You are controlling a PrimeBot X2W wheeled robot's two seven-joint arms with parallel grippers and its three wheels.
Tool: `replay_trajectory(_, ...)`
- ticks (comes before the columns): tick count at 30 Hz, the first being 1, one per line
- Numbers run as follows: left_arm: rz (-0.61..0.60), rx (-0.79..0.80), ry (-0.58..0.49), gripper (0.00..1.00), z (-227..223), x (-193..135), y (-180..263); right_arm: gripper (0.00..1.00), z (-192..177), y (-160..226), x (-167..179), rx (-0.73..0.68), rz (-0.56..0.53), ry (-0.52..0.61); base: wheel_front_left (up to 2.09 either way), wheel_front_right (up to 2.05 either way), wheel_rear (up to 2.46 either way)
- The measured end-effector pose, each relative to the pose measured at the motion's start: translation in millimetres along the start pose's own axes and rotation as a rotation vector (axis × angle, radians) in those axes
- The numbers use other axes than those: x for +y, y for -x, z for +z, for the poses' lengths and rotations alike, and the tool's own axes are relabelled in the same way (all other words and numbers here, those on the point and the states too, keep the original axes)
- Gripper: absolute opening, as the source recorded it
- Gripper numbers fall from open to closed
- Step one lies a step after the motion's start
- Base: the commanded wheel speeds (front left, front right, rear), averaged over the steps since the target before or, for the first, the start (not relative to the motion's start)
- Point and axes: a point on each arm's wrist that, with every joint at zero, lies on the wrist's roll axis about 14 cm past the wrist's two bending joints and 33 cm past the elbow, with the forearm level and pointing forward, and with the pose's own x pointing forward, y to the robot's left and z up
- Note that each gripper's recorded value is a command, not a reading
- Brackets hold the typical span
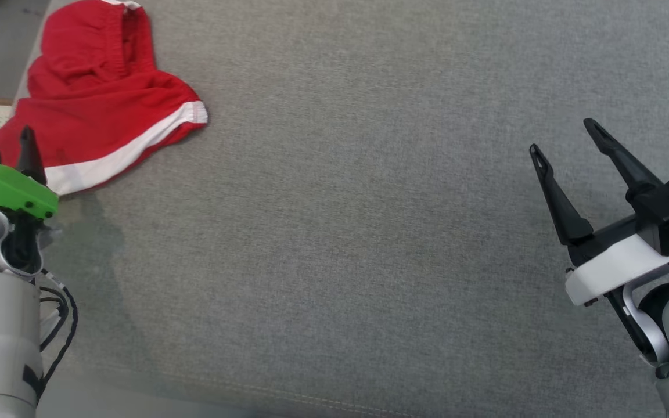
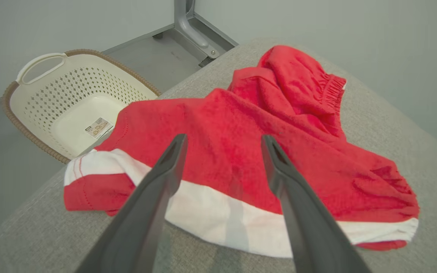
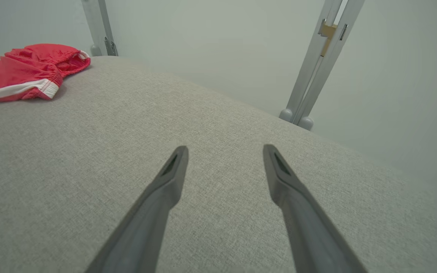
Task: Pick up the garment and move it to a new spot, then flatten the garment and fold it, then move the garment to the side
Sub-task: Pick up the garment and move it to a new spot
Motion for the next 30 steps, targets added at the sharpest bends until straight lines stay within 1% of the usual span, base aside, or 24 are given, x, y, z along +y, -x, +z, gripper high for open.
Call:
replay_trajectory(3, 0.07, 0.067, 0.003, 1.0, -22.4, 11.5, -15.9, 1.0, -12.0, 4.4, -10.8, 0.023, -0.029, -0.013, 0.0, 0.0, 0.0)
replay_trajectory(5, 0.101, 0.141, 0.022, 1.0, -47.9, 14.6, -23.2, 1.0, -24.1, 10.4, -18.2, 0.055, -0.053, -0.023, 0.0, 0.0, 0.0)
replay_trajectory(7, 0.119, 0.217, 0.052, 1.0, -70.1, 15.1, -27.8, 1.0, -35.2, 16.5, -23.4, 0.085, -0.071, -0.03, 0.0, 0.0, 0.0)
replay_trajectory(9, 0.112, 0.272, 0.064, 1.0, -80.3, 11.5, -35.0, 1.0, -45.7, 23.6, -28.1, 0.115, -0.09, -0.038, 0.0, 0.0, 0.0)
replay_trajectory(10, 0.107, 0.283, 0.056, 0.43, -82.1, 10.2, -37.7, 1.0, -48.5, 25.6, -30.1, 0.123, -0.098, -0.04, 0.0, 0.0, 0.0)
replay_trajectory(11, 0.103, 0.29, 0.043, 0.07, -84.2, 9.3, -40.2, 1.0, -51.0, 28.0, -32.3, 0.129, -0.107, -0.042, 0.0, 0.0, 0.0)
replay_trajectory(12, 0.099, 0.296, 0.027, 0.0, -85.3, 9.7, -41.7, 1.0, -52.3, 29.7, -33.0, 0.13, -0.112, -0.046, 0.0, 0.0, 0.0)
replay_trajectory(15, 0.063, 0.293, -0.005, 0.0, -80.4, 2.0, -43.6, 1.0, -52.9, 32.6, -29.1, 0.125, -0.115, -0.066, 0.0, 0.0, 0.0)
replay_trajectory(17, 0.041, 0.258, -0.031, 0.0, -68.4, -1.9, -44.4, 1.0, -52.1, 34.1, -24.9, 0.118, -0.115, -0.083, 0.0, 0.0, 0.0)
replay_trajectory(19, 0.009, 0.203, -0.069, 0.0, -46.9, -7.6, -44.9, 1.0, -48.3, 35.2, -20.1, 0.1, -0.118, -0.106, 0.0, 0.0, 0.0)
replay_trajectory(20, -0.011, 0.171, -0.083, 0.0, -34.0, -13.1, -45.8, 1.0, -47.0, 35.9, -18.1, 0.094, -0.119, -0.112, 0.0, 0.0, 0.0)
replay_trajectory(23, -0.092, 0.014, -0.153, 0.0, 35.7, -37.1, -44.5, 1.0, -37.9, 37.9, -8.4, 0.061, -0.122, -0.143, 0.0, 0.0, 0.0)
replay_trajectory(25, -0.148, -0.074, -0.184, 0.0, 72.3, -55.2, -35.6, 1.0, -29.2, 39.1, -2.7, 0.033, -0.124, -0.155, 0.0, 0.0, 0.0)
replay_trajectory(27, -0.218, -0.148, -0.22, 0.0, 102.2, -78.6, -21.6, 1.0, -19.5, 41.5, 0.5, 0.003, -0.13, -0.161, 0.0, 0.0, 0.0)
replay_trajectory(30, -0.342, -0.254, -0.265, 0.0, 145.3, -123.3, 7.7, 1.0, -3.7, 46.8, 4.7, -0.043, -0.145, -0.168, 0.0, 0.0, 0.0)
